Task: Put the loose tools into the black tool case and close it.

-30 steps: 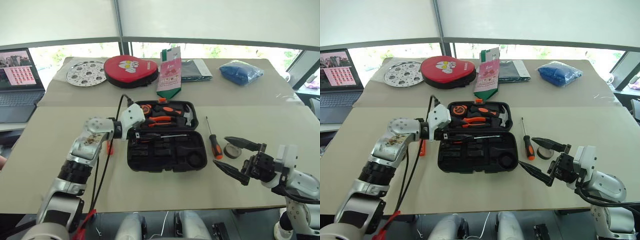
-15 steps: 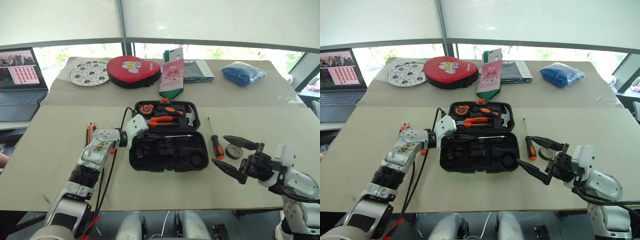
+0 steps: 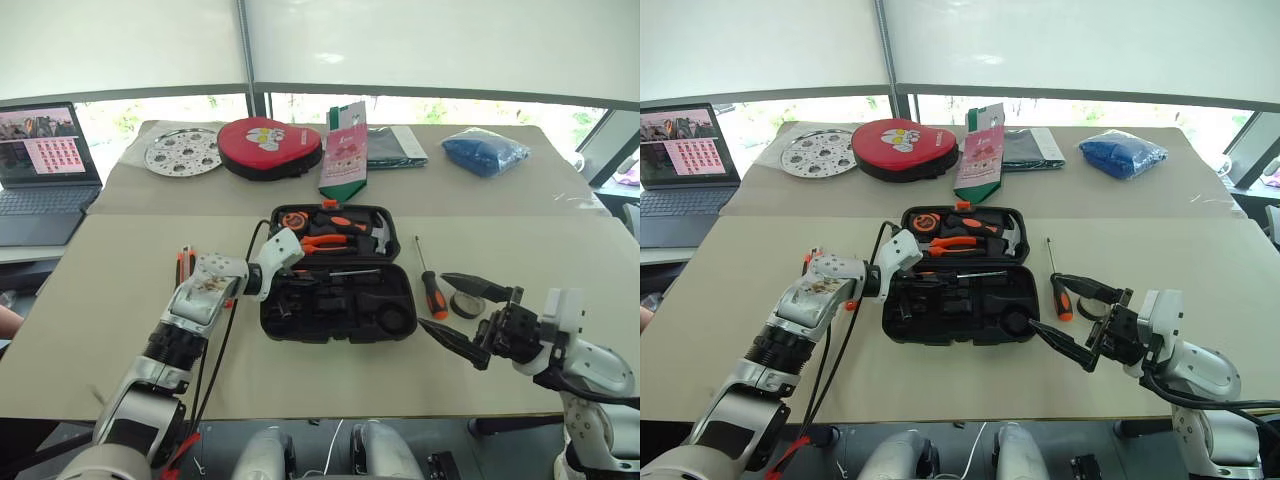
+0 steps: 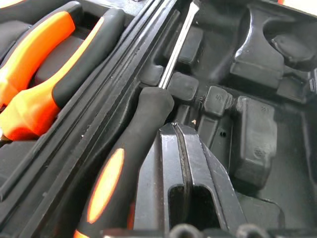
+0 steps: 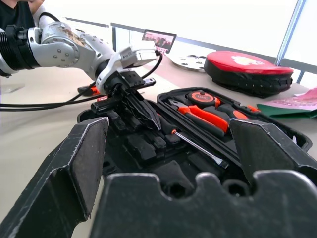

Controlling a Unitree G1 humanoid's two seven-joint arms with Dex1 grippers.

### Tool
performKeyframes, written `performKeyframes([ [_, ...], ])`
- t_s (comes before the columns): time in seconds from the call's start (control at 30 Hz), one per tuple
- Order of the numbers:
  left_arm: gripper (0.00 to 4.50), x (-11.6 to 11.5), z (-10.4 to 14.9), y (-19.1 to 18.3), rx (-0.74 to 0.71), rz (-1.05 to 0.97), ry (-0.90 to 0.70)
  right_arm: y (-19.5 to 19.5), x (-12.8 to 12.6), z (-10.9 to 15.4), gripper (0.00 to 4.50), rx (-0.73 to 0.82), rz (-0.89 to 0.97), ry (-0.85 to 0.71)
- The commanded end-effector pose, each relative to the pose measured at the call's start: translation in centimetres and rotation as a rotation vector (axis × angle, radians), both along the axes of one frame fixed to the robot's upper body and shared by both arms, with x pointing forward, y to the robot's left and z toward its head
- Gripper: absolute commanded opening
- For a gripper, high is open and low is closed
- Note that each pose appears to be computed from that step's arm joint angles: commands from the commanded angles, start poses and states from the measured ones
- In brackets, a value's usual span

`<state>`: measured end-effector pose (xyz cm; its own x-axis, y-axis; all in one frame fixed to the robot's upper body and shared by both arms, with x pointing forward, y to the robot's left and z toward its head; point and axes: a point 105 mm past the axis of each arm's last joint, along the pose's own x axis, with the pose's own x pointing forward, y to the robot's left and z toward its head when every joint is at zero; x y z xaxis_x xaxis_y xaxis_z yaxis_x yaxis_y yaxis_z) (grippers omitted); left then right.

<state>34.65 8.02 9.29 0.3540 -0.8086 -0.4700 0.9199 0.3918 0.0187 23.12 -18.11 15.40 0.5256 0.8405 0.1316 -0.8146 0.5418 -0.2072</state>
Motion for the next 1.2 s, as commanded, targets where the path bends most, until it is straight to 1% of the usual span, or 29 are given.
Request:
performKeyframes([
  [0.03, 0.01, -0.7, -4.0, 0.7, 0.071, 0.072, 0.147, -0.1, -0.3, 1.0, 4.5, 0.013, -0.008, -0.04],
  [0.07, 0.01, -0.8, -3.9, 0.6, 0.062, 0.067, 0.144, -0.1, -0.4, 0.9, 4.5, 0.014, -0.009, -0.04],
  [0.17, 0.01, -1.1, -2.6, 0.4, 0.023, 0.024, 0.089, -0.2, -0.4, 0.9, 4.5, 0.019, -0.016, -0.039],
  [0.37, 0.01, -1.6, 1.1, 0.8, -0.046, -0.083, -0.063, -0.3, -0.5, 0.7, 4.5, 0.02, -0.023, -0.032],
  [0.43, 0.01, -1.0, 2.8, 0.3, -0.107, -0.089, -0.131, -0.2, -0.4, 0.7, 4.5, 0.023, -0.023, -0.031],
  [0.5, 0.01, -0.2, 3.5, -0.1, -0.138, -0.064, -0.185, -0.2, -0.4, 0.7, 4.5, 0.025, -0.022, -0.03],
  [0.6, 0.01, 0.8, 2.9, -0.8, -0.134, -0.021, -0.211, 0.0, -0.4, 0.7, 4.5, 0.028, -0.019, -0.03],
  [0.67, 0.01, 1.2, 2.7, -1.5, -0.171, 0.0, -0.202, 0.0, -0.4, 0.7, 4.5, 0.028, -0.016, -0.029],
  [0.73, 0.01, 1.3, 2.6, -1.9, -0.176, -0.001, -0.204, 0.1, -0.5, 0.7, 4.5, 0.027, -0.015, -0.029],
  [0.83, 0.01, 1.2, 1.6, -2.1, -0.145, -0.005, -0.177, 0.0, -0.5, 0.7, 4.5, 0.026, -0.016, -0.028],
  [0.93, 0.01, 0.9, -0.2, -1.8, -0.064, -0.008, -0.13, 0.0, -0.5, 0.8, 4.5, 0.026, -0.018, -0.029],
  [1.0, 0.01, 0.6, -1.8, -1.3, 0.004, 0.005, -0.06, 0.0, -0.4, 0.8, 4.5, 0.026, -0.02, -0.032],
  [1.07, 0.01, 0.6, -2.8, -0.9, 0.037, 0.038, -0.008, 0.1, -0.3, 0.8, 4.5, 0.027, -0.022, -0.034],
  [1.13, 0.01, 0.2, -3.5, -0.8, 0.056, 0.037, 0.027, 0.1, -0.1, 0.8, 4.5, 0.026, -0.027, -0.037],
  [1.2, 0.01, 0.1, -3.4, -1.0, 0.042, 0.023, -0.003, -0.1, 0.1, 0.9, 4.5, 0.027, -0.047, -0.046],
])
